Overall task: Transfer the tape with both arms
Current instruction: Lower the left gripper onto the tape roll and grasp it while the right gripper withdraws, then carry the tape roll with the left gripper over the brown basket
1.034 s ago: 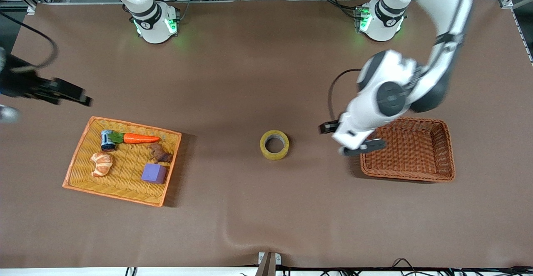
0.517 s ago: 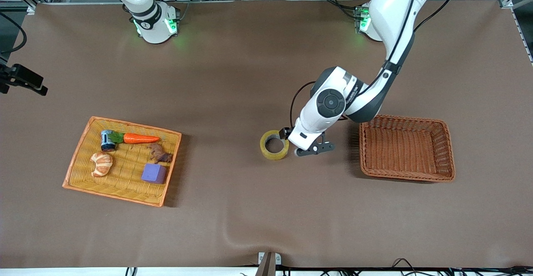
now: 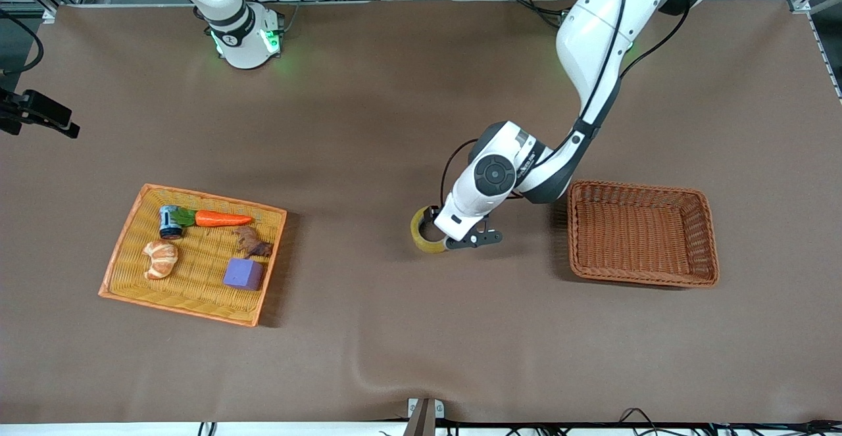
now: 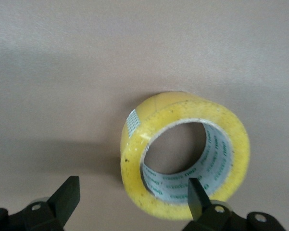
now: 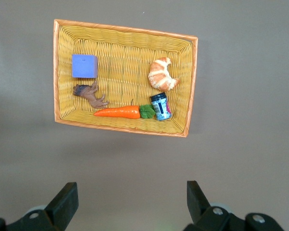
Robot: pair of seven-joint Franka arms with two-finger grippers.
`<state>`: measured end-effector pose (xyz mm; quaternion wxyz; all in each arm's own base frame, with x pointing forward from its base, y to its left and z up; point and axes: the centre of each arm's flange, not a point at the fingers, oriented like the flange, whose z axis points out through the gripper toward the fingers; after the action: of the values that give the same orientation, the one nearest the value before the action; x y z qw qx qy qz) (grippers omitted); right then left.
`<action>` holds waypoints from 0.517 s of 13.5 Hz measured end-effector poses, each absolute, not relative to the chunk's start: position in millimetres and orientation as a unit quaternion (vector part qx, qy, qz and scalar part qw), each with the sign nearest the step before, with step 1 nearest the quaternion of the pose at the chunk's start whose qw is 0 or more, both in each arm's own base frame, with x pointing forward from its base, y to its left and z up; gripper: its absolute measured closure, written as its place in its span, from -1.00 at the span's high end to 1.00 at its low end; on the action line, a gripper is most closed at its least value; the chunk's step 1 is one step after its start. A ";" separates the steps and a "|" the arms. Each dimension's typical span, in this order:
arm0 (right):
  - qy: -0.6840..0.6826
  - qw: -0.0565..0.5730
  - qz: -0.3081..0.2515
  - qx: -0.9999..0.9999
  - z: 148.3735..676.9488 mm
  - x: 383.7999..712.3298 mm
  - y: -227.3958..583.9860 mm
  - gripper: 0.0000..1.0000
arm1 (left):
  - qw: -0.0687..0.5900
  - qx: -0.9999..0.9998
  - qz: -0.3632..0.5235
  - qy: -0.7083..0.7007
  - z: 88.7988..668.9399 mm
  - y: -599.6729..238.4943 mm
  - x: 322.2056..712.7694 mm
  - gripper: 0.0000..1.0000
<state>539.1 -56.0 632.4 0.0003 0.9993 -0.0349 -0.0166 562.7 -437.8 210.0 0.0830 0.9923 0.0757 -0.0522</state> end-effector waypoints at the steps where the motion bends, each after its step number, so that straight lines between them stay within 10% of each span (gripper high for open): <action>1: -0.034 -0.001 -0.015 0.999 632.5 539.5 -54.8 1.00 | 0.082 0.993 -0.054 0.069 204.7 -437.4 563.0 0.74; 7: -0.029 -0.021 0.004 0.999 635.9 544.4 -45.9 1.00 | 0.082 0.993 -0.055 0.065 198.4 -436.8 564.2 0.50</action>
<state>544.4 -45.9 635.9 -0.0208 0.9993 -0.0293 0.0044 564.2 -436.8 198.4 0.0820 0.9930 0.0647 -0.0548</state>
